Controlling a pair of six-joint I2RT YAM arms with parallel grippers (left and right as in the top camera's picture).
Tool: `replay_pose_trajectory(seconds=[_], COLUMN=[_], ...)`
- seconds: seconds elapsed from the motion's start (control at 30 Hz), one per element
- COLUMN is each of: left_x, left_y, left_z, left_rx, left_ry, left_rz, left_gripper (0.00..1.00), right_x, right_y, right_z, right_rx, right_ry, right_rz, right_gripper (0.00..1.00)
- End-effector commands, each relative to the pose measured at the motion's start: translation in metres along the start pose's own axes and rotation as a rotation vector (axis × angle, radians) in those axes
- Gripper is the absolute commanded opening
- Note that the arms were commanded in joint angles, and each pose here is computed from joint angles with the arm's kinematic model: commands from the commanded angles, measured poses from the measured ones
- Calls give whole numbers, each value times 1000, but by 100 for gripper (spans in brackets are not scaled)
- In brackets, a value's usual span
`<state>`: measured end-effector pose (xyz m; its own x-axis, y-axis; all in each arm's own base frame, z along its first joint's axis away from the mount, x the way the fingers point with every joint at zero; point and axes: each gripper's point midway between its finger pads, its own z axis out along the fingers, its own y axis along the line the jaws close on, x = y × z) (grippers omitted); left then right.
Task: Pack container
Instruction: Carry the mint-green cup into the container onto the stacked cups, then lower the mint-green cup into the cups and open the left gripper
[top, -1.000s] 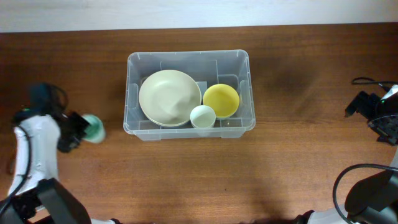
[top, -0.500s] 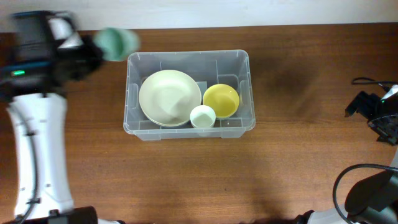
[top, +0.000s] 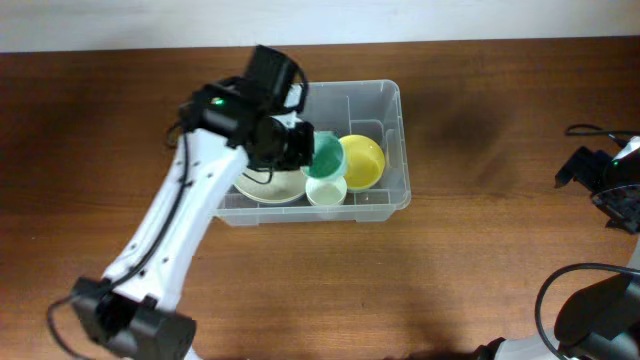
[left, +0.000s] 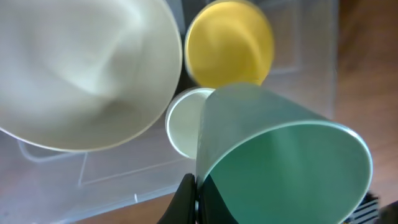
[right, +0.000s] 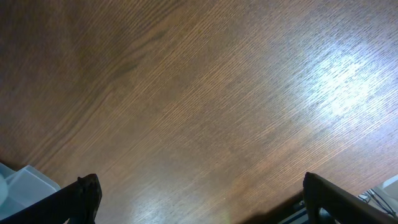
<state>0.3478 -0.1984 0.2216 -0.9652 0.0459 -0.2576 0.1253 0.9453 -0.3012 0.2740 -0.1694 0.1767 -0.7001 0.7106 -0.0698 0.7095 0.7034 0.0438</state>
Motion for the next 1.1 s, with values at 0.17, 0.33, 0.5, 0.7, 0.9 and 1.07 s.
replay_pose_trajectory(seconds=[0.17,0.33,0.5,0.7,0.9,1.07], left_x=[9,12,13,13,-10,-39], left_y=[15,18,16,14,29,73], left_z=[35,48,49,49,41,-8], left_rx=[-82,-88,-76,-62,-106,-167], left_ry=[112,150,158,159,77,-19], left_rz=[2,-4,4,11,1,-105], left_gripper=[1,1,17,99,100,100], right_x=[1,1,1,1,1,1], right_y=[-1,-1,-1,-1,-1,-1], right_z=[-4,-4,-4,-4,-4,-4], right_rx=[-1,-1,-1,-1,-1,-1], right_ry=[-12,-12,-12,-12,-12,-12], right_rz=[-6,-6,-6,-6,-6,-6], right_gripper=[99,99,99,99,99,99])
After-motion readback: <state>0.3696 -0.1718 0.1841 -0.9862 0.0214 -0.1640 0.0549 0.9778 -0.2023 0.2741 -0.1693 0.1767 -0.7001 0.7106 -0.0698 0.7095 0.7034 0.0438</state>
